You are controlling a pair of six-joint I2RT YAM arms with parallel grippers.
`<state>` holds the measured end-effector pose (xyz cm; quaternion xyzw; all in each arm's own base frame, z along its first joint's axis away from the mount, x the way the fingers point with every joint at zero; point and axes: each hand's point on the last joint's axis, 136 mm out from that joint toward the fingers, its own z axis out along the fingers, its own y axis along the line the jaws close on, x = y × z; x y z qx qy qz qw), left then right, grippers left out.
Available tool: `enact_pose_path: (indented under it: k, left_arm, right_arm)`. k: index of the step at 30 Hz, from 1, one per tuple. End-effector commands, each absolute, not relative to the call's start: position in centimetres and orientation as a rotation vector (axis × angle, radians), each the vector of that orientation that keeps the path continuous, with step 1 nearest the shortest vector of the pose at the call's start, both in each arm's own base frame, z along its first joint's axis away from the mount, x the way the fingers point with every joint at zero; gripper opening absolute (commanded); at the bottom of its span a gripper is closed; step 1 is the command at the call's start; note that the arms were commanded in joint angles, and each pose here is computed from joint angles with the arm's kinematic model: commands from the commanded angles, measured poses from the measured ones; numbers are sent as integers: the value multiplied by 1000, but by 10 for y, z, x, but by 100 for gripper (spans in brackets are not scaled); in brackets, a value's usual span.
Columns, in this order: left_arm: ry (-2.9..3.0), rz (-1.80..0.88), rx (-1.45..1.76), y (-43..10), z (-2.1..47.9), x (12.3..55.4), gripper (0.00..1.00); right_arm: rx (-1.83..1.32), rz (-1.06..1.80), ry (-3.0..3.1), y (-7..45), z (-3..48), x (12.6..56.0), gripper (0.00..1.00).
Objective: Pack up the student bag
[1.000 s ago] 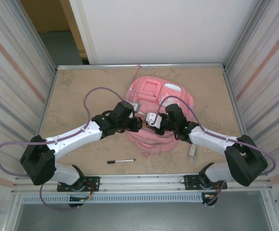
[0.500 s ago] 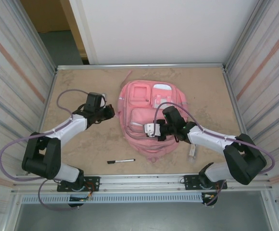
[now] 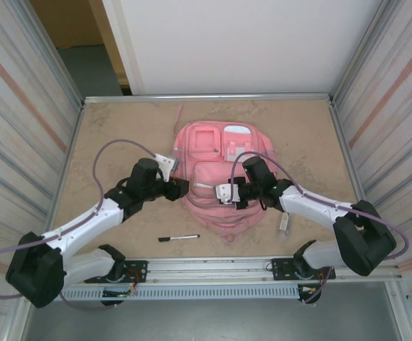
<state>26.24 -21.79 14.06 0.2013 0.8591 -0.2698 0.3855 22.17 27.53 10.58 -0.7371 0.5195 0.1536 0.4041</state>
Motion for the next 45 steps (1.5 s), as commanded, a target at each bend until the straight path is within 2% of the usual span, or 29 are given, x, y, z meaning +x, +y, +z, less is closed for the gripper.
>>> enact_pose_path:
  k: [1, 5, 11, 14, 18, 21, 23, 24, 25, 34, 41, 45]
  left_arm:
    - [1999, -594, 669, -219, 146, 269, 55]
    - [1952, -639, 861, -233, 133, 256, 59]
    - [1664, -619, 1200, -243, 125, 226, 57]
    - [1542, -609, 1255, -247, 129, 218, 57]
    - [1562, -614, 1265, -249, 127, 225, 51]
    - [1594, -598, 1271, -253, 120, 236, 38]
    - [1626, -596, 1275, -256, 116, 243, 21]
    - [1624, -601, 1291, -258, 116, 243, 8]
    - [1618, -606, 1304, -260, 116, 243, 0]
    - [1664, -500, 1126, -235, 154, 272, 0]
    - [1793, -350, 1003, -205, 148, 298, 0]
    - [1933, -356, 993, -200, 136, 309, 0]
  right_arm:
    - [-1970, 349, 1154, 283, 120, 208, 0]
    - [-2020, 309, 1157, 279, 122, 217, 0]
    - [-1993, 359, 1117, 283, 137, 210, 0]
    - [-1988, 376, 1109, 283, 142, 206, 0]
    - [-1977, 369, 1105, 282, 147, 205, 0]
    - [-1953, 374, 1091, 282, 155, 205, 0]
    - [-1933, 393, 1077, 283, 162, 204, 0]
    - [-1929, 395, 1078, 282, 163, 204, 0]
    - [-1930, 383, 1076, 282, 165, 205, 0]
    - [-2033, 349, 1085, 283, 138, 193, 0]
    - [-2044, 393, 1062, 288, 138, 185, 0]
    - [-2082, 407, 1024, 296, 140, 174, 0]
